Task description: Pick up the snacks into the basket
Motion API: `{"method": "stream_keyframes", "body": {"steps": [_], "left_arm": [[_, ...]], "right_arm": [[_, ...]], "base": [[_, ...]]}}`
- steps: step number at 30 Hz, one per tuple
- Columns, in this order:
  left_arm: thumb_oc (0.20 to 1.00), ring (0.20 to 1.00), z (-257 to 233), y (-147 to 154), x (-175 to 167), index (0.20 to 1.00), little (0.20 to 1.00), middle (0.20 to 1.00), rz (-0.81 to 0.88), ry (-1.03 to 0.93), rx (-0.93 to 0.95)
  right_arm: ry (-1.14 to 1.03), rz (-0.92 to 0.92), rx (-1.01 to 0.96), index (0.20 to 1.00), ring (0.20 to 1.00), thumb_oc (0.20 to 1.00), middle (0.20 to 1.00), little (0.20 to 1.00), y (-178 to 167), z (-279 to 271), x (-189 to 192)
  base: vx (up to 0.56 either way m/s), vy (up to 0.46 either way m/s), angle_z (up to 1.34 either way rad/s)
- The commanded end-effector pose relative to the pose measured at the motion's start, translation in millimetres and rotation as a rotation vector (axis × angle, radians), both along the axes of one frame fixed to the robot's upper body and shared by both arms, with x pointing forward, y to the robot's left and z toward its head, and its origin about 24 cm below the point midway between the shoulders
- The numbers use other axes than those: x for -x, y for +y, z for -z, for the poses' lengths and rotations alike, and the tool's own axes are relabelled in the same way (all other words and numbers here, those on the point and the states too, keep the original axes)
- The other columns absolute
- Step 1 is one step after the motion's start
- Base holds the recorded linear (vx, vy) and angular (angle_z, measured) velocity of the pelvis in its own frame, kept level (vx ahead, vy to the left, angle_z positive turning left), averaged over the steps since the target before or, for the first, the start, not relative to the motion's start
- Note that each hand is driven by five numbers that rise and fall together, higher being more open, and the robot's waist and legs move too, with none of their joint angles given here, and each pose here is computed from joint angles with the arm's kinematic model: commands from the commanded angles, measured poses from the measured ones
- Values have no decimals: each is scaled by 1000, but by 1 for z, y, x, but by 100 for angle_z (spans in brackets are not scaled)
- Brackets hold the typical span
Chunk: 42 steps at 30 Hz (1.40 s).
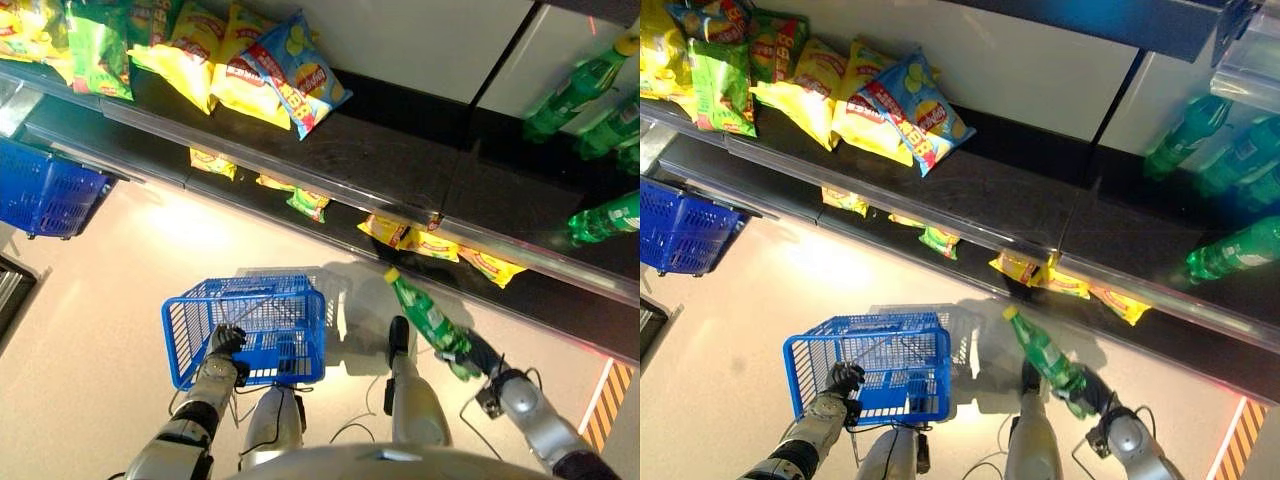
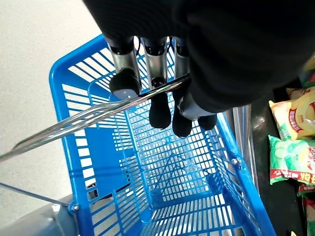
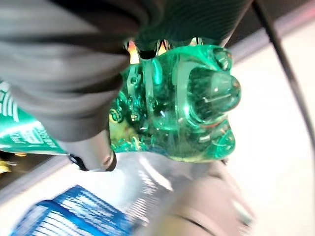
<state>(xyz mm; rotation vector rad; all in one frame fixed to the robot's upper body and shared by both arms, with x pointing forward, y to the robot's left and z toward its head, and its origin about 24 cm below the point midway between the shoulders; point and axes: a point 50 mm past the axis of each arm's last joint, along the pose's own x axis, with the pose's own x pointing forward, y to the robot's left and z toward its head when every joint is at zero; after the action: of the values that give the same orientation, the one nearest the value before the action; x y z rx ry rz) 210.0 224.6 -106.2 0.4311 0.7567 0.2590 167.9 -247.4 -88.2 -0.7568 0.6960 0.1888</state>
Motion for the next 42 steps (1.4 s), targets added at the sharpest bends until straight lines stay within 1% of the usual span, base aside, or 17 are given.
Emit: {"method": "stream_keyframes", "body": {"steps": [1,3,4,5,9,10,11,12,13,15,20,26,32,33,37,41,42], "left_arm": [[200,200,-13,-16,-17,200,200,200,37,-136,4],[200,200,-19,-28,-24,200,200,200,78,-179,21],[200,200,-19,-28,-24,200,200,200,78,-180,21],[200,200,-25,-39,-33,200,200,200,119,-214,39],[200,200,-48,-67,-57,200,200,200,271,-312,57],[200,200,-48,-67,-58,200,200,200,270,-313,56],[200,200,-60,-86,-67,200,200,200,351,-365,76],[200,200,-61,-86,-67,200,200,200,351,-366,76],[200,200,-70,-103,-74,200,200,200,417,-400,92],[200,200,-81,-122,-79,200,200,200,476,-441,116],[200,200,-109,-152,-92,200,200,200,536,-547,166],[200,200,-142,-177,-102,200,200,200,583,-673,212],[200,200,-178,-200,-103,200,200,200,644,-805,302],[200,200,-190,-208,-100,200,200,200,677,-849,337],[200,200,-207,-223,-89,200,200,200,750,-903,418],[200,200,-221,-229,-80,200,200,200,782,-953,493],[200,200,-232,-232,-72,200,200,200,817,-984,575]], "right_arm": [[-253,-88,72,200,200,200,200,200,10,-36,-50],[-205,-116,154,200,200,200,200,200,13,-24,-54],[-206,-117,154,200,200,200,200,200,13,-24,-54],[-176,-146,208,200,200,200,200,200,17,-17,-59],[-140,-175,261,200,200,200,200,200,27,-11,-74],[-141,-175,260,200,200,200,200,200,28,-12,-75],[-154,-199,283,200,200,200,200,200,36,-15,-87],[-155,-199,283,200,200,200,200,200,36,-15,-88],[-171,-225,302,200,200,200,200,200,48,-19,-100],[-209,-263,305,200,200,200,200,200,64,-27,-115],[-326,-327,281,200,200,200,200,200,98,-53,-144],[-425,-354,249,200,200,200,200,200,123,-77,-164],[-483,-352,205,200,200,200,200,200,141,-94,-175],[-514,-351,186,200,200,200,200,200,148,-102,-180],[-536,-294,177,200,200,200,200,200,152,-116,-193],[-554,-265,213,200,200,200,200,200,152,-128,-203],[-581,-241,282,200,200,200,200,200,145,-141,-213]], "base": [[-30,-40,3],[-21,-33,2],[-30,-26,3],[0,0,0],[-22,-4,6],[-36,-9,11],[-28,-8,8],[-51,-18,5],[0,0,0],[-41,2,5],[-43,-9,10],[-33,-12,3],[-29,-5,6],[-13,-1,9],[-4,4,4],[0,0,0],[-6,23,7]]}}
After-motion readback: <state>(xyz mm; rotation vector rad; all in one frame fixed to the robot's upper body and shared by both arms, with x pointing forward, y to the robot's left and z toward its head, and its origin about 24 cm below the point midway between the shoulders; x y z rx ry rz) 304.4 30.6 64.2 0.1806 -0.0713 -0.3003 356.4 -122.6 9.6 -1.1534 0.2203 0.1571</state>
